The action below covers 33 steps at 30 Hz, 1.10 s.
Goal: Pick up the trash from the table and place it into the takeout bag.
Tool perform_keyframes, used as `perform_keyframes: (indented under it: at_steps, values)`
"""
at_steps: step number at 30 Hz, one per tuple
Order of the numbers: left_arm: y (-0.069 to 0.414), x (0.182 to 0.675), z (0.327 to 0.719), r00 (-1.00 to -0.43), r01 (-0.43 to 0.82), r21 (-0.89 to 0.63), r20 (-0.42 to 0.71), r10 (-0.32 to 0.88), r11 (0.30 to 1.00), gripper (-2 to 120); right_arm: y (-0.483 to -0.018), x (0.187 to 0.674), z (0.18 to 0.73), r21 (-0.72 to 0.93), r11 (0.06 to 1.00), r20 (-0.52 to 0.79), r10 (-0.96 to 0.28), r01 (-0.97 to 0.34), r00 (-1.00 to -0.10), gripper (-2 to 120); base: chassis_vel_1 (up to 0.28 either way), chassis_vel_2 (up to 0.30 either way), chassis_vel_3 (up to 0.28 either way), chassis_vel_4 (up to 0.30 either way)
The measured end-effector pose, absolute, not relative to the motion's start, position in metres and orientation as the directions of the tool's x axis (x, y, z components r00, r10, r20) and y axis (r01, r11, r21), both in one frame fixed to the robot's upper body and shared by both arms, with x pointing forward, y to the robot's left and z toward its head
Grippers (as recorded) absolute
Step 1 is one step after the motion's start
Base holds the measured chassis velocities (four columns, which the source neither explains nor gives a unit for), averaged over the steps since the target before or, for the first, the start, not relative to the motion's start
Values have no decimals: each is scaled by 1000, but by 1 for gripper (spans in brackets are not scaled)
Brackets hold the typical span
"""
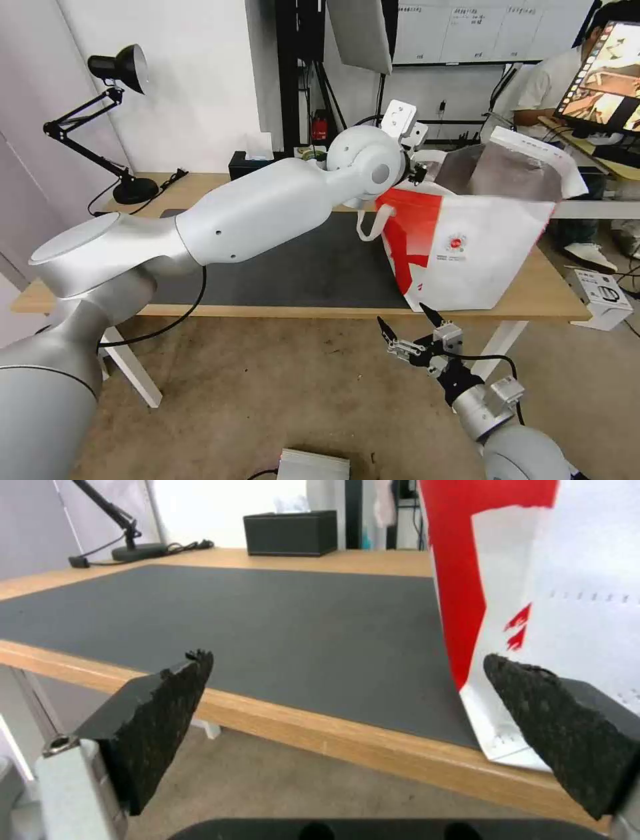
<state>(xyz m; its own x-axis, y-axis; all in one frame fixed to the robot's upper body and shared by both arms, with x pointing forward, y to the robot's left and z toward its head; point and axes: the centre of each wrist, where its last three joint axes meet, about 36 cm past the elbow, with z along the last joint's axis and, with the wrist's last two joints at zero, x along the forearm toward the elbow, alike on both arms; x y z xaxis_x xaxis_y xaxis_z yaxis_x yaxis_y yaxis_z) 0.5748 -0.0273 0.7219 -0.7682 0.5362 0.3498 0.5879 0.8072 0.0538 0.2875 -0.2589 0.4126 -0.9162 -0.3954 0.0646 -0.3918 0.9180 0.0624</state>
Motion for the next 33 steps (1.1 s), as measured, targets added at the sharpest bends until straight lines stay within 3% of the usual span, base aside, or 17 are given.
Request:
perform_keyframes:
  at_steps: [6,12,21,23,33]
  values:
    - [0,577,724,-815,559,25,202,543,829,74,-259,288,413,62,918,65,-395,-392,-916,100,0,0,0,0]
    - [64,576,698,-859,510,43,86,505,859,97,-259,288,413,62,918,65,-395,-392,-916,100,0,0,0,0]
    - [160,538,655,-893,449,33,36,448,893,100,-259,288,413,62,918,65,-395,-392,-916,100,0,0,0,0]
    - [198,516,627,-910,412,22,48,411,911,100,-259,288,413,62,918,65,-395,-392,-916,100,0,0,0,0]
    - [294,456,565,-964,266,60,29,265,962,100,-259,288,413,62,918,65,-395,-392,-916,100,0,0,0,0]
